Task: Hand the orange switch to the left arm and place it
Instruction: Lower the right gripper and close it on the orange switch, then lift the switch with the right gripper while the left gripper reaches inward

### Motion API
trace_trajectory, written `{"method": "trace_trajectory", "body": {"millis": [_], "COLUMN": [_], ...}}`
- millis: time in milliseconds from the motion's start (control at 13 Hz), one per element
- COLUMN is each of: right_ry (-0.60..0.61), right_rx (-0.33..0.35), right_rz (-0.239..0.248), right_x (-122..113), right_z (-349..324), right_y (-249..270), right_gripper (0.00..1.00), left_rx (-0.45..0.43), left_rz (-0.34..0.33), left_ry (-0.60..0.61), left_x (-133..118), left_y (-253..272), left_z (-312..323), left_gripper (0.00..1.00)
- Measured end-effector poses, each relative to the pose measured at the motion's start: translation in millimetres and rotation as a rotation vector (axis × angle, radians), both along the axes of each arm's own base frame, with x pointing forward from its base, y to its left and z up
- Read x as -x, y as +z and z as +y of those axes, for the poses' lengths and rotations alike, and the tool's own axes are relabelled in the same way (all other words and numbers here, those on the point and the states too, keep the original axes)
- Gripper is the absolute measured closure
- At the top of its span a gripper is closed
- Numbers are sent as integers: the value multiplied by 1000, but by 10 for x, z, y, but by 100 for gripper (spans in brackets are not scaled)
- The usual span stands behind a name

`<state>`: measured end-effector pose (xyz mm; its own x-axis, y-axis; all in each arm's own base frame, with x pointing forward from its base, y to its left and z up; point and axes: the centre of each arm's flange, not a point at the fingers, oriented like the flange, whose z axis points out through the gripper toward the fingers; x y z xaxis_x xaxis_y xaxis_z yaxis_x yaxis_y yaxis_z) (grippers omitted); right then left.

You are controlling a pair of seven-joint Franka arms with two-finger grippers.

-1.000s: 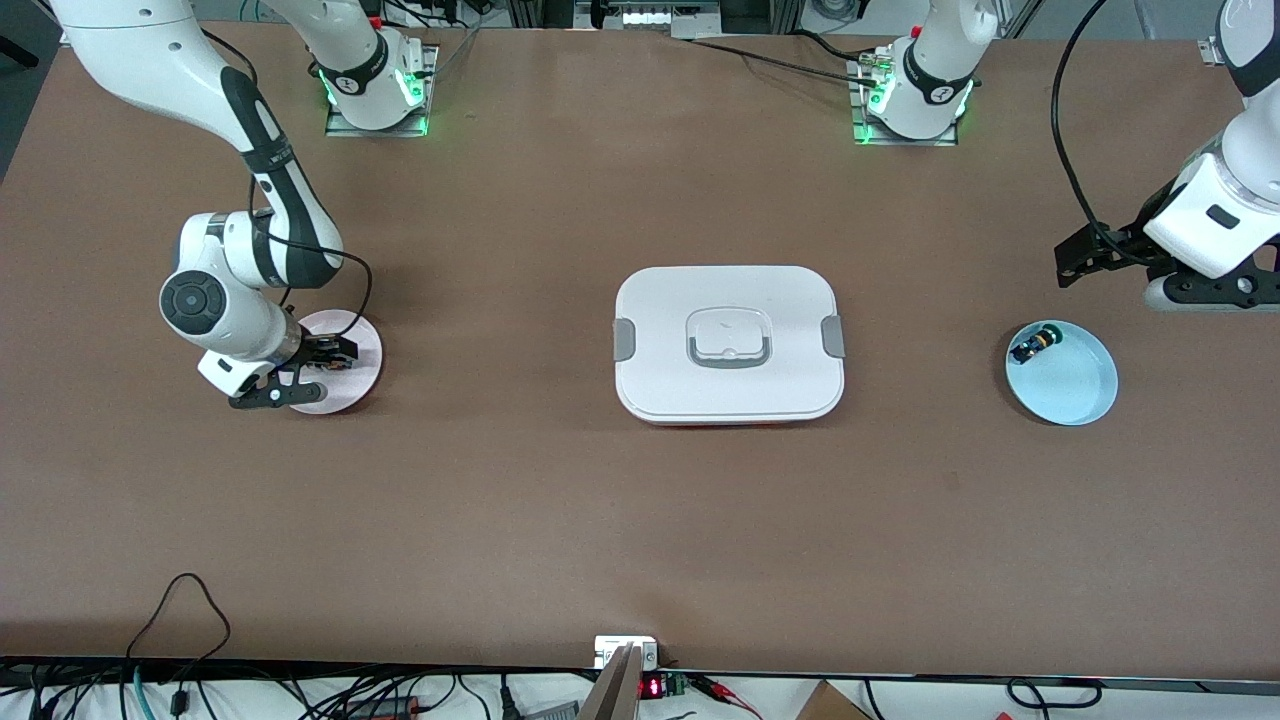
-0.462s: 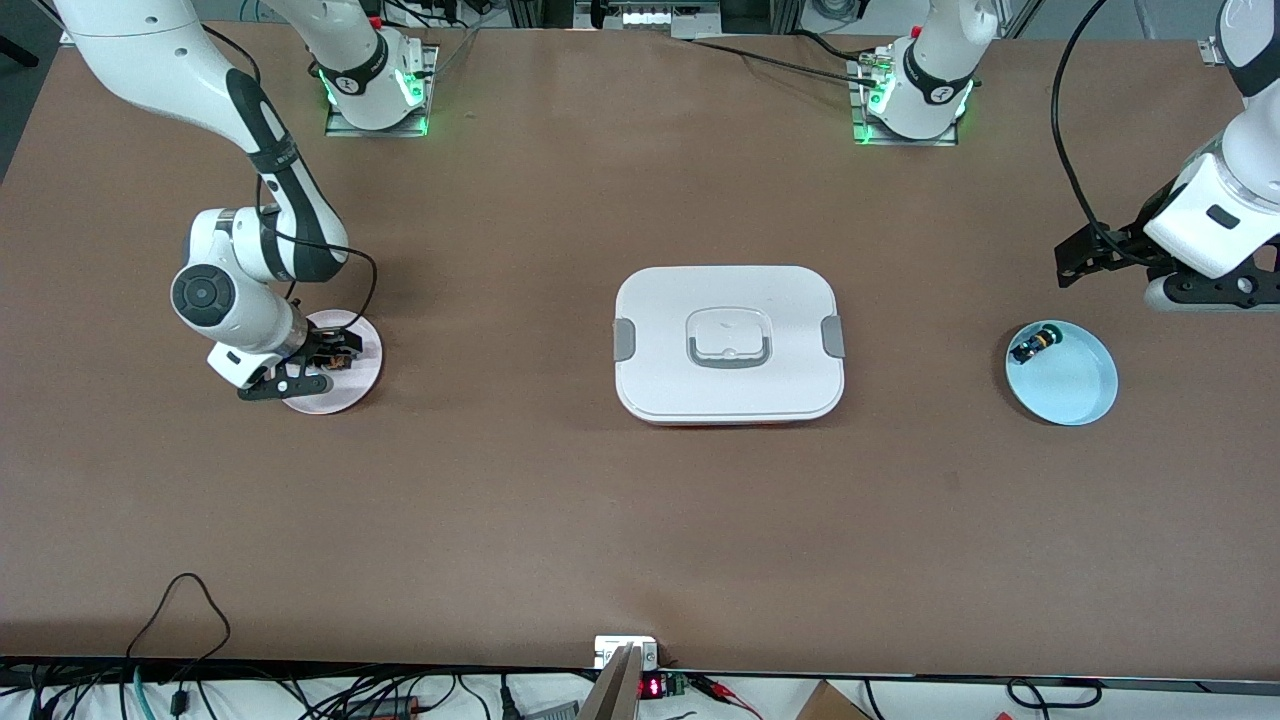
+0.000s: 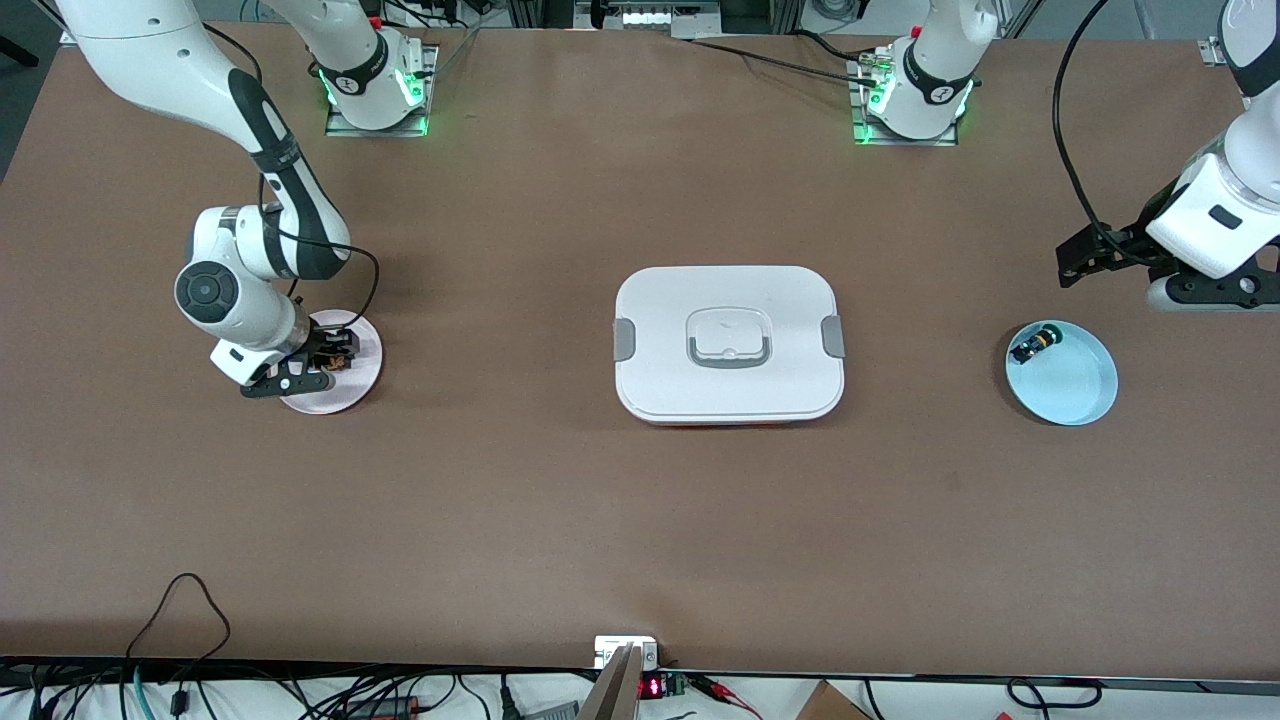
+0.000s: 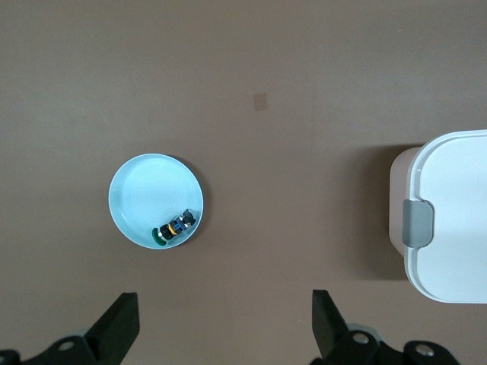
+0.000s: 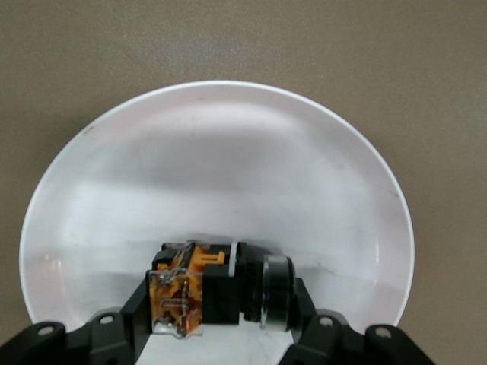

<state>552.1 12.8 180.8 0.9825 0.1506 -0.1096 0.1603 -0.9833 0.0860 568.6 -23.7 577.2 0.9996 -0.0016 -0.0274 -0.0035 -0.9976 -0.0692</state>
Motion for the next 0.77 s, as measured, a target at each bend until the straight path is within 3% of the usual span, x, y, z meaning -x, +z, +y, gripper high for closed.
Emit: {"method": "trace_trajectory", "body": {"millis": [538,769], "right_ry": [6,-6], "right_rx": [-32,-76], "right_rz": [30,88], "right_x": [-42,-173], "right_z": [185,372], "right_y": [392,861], "right_gripper": [28,28], "left_rx": [0,0], "left_rz": [0,0], "left_ry": [0,0], "left_x": [0,0], "left_y": [0,0], "left_z": [0,0], "left_gripper": [0,0]}}
